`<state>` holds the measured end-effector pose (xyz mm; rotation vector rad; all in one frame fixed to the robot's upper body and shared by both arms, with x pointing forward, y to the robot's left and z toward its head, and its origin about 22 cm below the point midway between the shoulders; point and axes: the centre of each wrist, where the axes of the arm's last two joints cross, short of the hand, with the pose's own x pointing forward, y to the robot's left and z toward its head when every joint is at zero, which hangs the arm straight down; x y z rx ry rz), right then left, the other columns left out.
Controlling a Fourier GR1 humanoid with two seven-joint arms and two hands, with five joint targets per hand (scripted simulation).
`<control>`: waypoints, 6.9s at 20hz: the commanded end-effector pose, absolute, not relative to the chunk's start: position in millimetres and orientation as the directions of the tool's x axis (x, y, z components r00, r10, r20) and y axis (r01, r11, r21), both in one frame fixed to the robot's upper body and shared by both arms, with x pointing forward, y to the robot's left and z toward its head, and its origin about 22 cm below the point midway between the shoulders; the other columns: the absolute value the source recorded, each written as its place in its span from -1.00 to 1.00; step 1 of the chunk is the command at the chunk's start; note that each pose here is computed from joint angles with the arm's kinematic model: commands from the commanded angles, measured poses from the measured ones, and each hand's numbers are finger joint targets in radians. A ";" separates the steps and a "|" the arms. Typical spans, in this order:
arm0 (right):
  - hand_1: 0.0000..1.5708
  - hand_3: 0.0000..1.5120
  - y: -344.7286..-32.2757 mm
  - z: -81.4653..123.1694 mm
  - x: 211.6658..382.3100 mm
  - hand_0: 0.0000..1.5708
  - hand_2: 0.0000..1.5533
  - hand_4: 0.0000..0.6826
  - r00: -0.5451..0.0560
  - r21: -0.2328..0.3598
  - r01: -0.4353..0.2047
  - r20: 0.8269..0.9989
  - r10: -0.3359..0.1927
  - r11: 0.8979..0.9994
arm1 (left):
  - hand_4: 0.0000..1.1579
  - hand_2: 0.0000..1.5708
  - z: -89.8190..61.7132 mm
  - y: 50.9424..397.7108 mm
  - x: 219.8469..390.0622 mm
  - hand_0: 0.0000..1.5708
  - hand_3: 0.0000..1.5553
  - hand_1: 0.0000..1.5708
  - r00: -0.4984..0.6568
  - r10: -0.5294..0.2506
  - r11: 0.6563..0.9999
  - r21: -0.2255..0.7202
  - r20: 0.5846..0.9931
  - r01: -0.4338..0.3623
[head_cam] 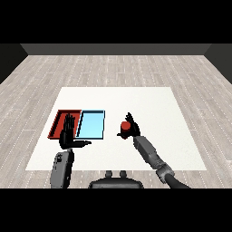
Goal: Pick the red can and put it in the red box
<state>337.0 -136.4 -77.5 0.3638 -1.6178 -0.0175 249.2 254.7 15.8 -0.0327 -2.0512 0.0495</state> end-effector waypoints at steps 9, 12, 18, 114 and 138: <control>0.89 0.90 -122.3 -85.6 332.2 0.89 0.89 0.66 -0.011 0.073 -0.055 0.997 -0.074 0.996 | -1.00 -1.00 19.6 251.0 262.8 -1.00 -1.00 -1.00 -0.453 0.022 0.999 -0.034 0.891 -0.018; 0.85 0.88 -114.6 -70.9 345.2 0.85 0.87 0.79 -0.027 0.058 -0.035 0.998 -0.059 0.998 | -1.00 -1.00 6.3 244.0 254.6 -1.00 -1.00 -1.00 -0.452 0.047 0.999 -0.051 0.891 0.003; 0.85 0.85 -113.1 -67.6 346.3 0.85 0.86 0.74 -0.048 0.012 -0.051 0.999 -0.014 0.999 | -1.00 -1.00 4.3 243.4 262.7 -1.00 -1.00 -1.00 -0.458 0.041 0.999 -0.043 0.888 0.007; 0.83 0.82 -28.9 48.0 290.1 0.83 0.86 0.82 -0.304 0.106 -0.230 0.936 -0.175 0.968 | 0.62 0.94 -7.3 81.6 282.1 1.00 0.82 1.00 -0.186 0.024 0.998 -0.033 0.982 -0.047; -1.00 -1.00 -80.8 78.2 291.9 -1.00 -1.00 -1.00 -0.394 0.081 -0.134 0.910 -0.128 0.988 | 0.97 1.00 -15.6 97.9 284.1 1.00 0.92 1.00 -0.172 -0.016 0.997 0.002 0.985 -0.080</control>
